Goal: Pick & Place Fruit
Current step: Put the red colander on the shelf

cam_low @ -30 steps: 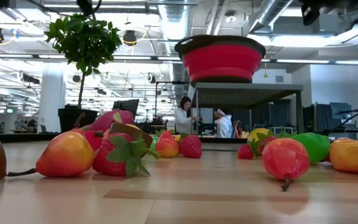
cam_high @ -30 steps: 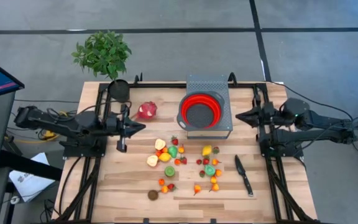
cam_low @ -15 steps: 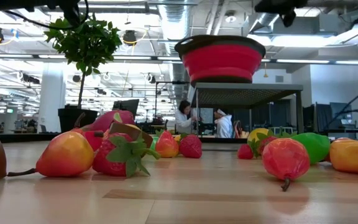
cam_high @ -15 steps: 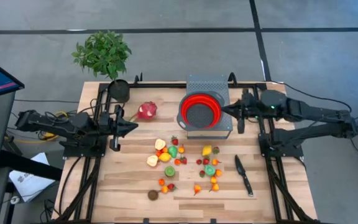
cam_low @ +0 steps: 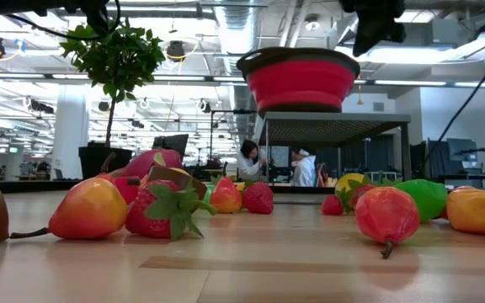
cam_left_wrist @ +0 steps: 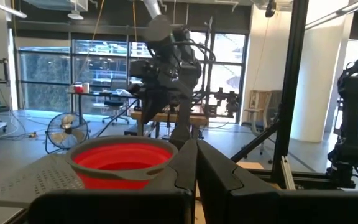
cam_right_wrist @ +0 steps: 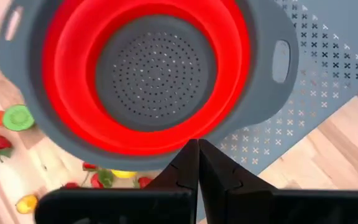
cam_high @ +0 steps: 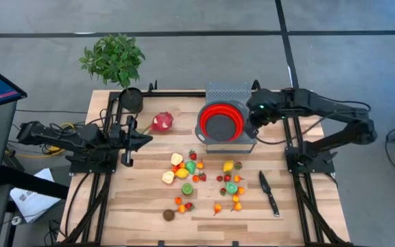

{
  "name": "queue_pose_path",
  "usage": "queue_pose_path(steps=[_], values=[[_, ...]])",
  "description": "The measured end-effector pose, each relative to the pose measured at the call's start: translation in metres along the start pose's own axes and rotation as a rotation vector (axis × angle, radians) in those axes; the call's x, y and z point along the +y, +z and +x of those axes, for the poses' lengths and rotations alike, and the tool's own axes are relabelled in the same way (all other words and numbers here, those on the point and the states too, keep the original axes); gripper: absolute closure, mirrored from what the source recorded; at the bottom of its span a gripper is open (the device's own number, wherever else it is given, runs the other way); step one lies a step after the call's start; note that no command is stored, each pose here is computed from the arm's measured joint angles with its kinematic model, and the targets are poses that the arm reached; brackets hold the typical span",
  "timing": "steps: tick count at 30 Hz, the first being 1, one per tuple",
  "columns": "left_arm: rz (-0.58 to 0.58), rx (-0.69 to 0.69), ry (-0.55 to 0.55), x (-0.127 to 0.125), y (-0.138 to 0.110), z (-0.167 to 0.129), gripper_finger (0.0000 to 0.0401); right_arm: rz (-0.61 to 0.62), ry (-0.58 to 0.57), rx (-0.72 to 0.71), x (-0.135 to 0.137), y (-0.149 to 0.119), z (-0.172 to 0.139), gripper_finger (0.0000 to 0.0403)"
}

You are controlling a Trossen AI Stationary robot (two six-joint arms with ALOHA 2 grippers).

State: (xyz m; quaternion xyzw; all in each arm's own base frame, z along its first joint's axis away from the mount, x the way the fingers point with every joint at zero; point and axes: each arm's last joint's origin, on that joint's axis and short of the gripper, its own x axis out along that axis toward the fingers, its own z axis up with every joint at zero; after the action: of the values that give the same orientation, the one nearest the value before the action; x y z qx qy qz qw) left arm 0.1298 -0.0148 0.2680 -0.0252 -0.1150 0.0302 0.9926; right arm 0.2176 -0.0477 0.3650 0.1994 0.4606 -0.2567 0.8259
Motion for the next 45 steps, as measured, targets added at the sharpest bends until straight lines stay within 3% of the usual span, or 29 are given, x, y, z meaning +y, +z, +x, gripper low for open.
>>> queue_pose_path(steps=[4, 8, 15, 19, 23, 28, 45], values=[[0.0, -0.001, 0.0, 0.0, 0.0, 0.0, 0.0398, 0.028, -0.006, 0.08, 0.0, 0.009, 0.004, 0.0403], [-0.001, -0.004, 0.013, 0.0, 0.0, 0.0, 0.0398, 0.137, -0.052, 0.172, -0.004, 0.014, 0.013, 0.0382], [-0.01, -0.005, 0.013, 0.0, 0.0, 0.0, 0.0398, 0.198, -0.119, 0.311, -0.008, 0.015, 0.023, 0.0272], [-0.011, -0.004, 0.013, 0.0, 0.0, 0.0, 0.0398, 0.203, -0.087, 0.295, -0.006, 0.019, 0.018, 0.021], [-0.011, -0.004, 0.013, 0.0, 0.0, 0.0, 0.0398, 0.21, -0.06, 0.248, -0.005, 0.026, 0.008, 0.0175], [-0.011, -0.004, 0.013, 0.0, 0.0, 0.0, 0.0398, 0.271, -0.042, 0.222, -0.011, 0.032, 0.008, 0.0172], [-0.011, -0.003, 0.014, 0.0, 0.0, 0.0, 0.0398, 0.346, -0.019, 0.248, -0.027, 0.027, 0.052, 0.0222]])
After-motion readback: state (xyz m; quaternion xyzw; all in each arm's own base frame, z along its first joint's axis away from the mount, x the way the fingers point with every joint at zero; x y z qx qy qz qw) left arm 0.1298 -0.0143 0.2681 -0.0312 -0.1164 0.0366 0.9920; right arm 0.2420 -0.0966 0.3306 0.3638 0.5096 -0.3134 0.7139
